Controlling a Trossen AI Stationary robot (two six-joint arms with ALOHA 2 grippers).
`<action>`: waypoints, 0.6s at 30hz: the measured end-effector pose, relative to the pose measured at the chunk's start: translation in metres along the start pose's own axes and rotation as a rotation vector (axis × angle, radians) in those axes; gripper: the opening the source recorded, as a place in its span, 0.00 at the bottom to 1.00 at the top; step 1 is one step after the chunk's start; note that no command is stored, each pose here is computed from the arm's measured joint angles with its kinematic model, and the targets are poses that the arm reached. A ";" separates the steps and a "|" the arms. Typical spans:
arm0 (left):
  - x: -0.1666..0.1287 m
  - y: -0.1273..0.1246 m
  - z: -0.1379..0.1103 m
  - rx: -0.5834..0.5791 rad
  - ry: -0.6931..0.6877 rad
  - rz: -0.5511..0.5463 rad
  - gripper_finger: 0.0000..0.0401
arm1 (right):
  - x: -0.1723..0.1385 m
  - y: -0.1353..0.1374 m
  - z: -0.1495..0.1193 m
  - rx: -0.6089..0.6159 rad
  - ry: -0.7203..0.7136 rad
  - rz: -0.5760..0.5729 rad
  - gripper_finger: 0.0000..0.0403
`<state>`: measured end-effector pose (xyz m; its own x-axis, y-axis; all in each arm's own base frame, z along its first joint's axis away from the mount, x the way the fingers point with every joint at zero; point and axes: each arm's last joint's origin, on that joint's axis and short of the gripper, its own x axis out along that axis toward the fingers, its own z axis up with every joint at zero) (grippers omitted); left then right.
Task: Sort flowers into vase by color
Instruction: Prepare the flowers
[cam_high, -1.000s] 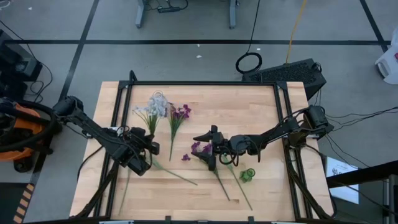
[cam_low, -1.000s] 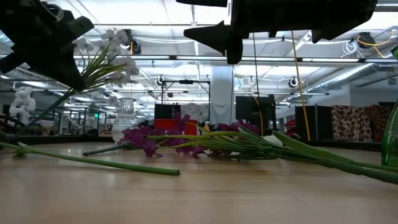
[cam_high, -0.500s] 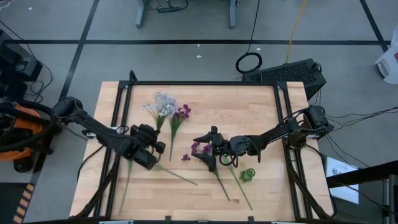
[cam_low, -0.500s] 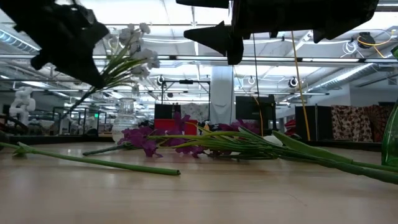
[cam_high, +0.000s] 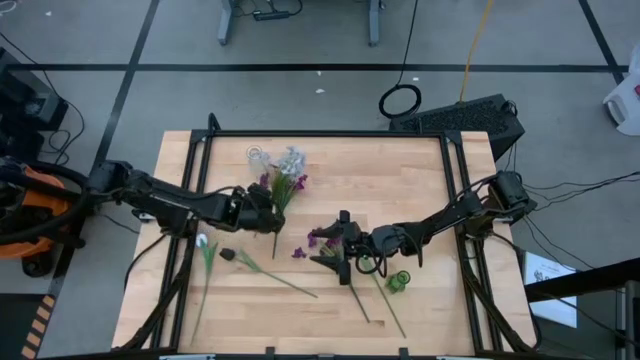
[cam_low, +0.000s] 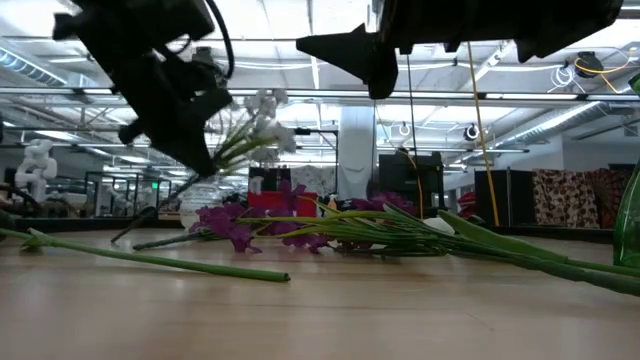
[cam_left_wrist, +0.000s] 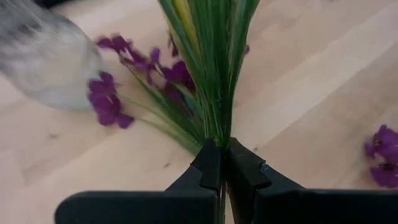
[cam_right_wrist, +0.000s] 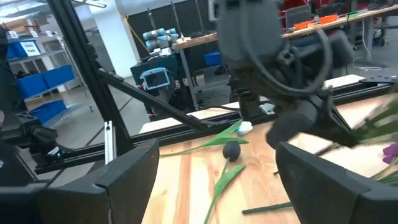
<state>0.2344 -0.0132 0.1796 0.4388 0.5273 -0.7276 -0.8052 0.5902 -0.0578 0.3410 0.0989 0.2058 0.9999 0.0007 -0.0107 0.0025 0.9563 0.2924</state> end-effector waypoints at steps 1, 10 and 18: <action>0.004 0.001 -0.001 -0.005 0.013 0.007 0.03 | 0.000 0.001 0.000 -0.001 0.001 0.002 0.78; 0.033 0.006 -0.005 -0.060 0.125 0.076 0.03 | -0.001 0.003 -0.002 -0.011 0.013 0.005 0.78; 0.064 -0.003 -0.012 -0.086 0.169 0.048 0.03 | -0.001 0.003 -0.002 -0.018 0.017 0.002 0.78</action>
<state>0.2602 0.0114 0.1256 0.3319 0.4390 -0.8349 -0.8576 0.5091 -0.0732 0.3400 0.1021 0.2042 0.9996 0.0079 -0.0267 -0.0002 0.9614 0.2752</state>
